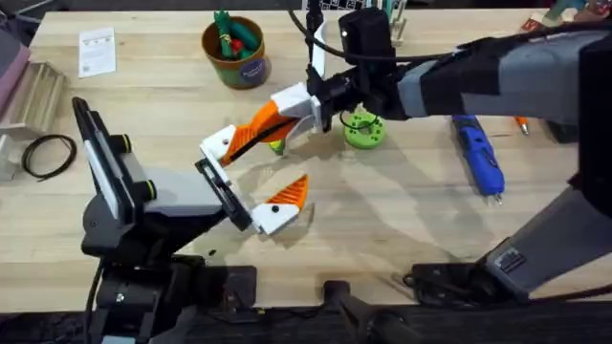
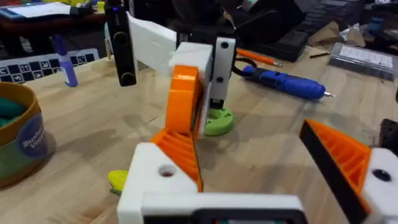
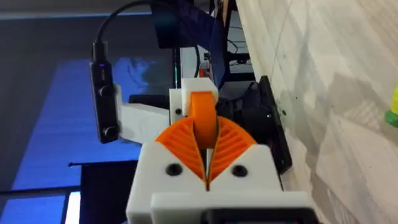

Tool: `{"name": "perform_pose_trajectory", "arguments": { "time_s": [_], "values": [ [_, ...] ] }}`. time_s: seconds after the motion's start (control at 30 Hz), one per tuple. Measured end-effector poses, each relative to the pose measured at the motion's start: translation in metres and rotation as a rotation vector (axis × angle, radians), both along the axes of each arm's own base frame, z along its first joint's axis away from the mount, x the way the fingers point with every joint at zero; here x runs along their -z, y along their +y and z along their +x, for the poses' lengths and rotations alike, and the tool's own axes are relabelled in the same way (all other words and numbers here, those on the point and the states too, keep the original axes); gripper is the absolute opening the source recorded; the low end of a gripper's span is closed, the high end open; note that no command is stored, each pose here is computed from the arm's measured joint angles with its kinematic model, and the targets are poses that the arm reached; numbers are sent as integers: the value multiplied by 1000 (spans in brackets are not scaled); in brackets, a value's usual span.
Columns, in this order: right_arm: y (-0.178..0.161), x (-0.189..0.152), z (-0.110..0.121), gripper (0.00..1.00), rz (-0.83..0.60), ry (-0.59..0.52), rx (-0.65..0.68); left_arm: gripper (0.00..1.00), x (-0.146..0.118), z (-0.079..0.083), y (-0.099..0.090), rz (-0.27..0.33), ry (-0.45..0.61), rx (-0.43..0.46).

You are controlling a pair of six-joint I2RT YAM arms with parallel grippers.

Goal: Pick up the gripper from the table and insert it into the empty holder that is missing its gripper. Then pick up a screw, insert it into the mounting hole, and use the screwdriver to tighten it. Finally, clean up the table by picking up the vegetable and placing it into the bucket.

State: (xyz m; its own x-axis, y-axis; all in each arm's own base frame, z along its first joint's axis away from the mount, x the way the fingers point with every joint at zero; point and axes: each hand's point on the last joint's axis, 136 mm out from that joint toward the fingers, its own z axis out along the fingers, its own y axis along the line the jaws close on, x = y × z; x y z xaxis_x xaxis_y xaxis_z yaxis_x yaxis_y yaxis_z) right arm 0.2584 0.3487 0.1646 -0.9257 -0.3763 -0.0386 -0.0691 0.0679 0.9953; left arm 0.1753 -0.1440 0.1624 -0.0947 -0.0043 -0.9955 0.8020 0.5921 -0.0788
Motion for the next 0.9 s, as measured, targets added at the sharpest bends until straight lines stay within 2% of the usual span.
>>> {"name": "perform_pose_trajectory", "arguments": {
  "time_s": [0.9],
  "values": [
    [6, 3, 4, 8, -22, -14, 35, 987, 0, 4, 3, -8, 15, -29]
  ]
}}
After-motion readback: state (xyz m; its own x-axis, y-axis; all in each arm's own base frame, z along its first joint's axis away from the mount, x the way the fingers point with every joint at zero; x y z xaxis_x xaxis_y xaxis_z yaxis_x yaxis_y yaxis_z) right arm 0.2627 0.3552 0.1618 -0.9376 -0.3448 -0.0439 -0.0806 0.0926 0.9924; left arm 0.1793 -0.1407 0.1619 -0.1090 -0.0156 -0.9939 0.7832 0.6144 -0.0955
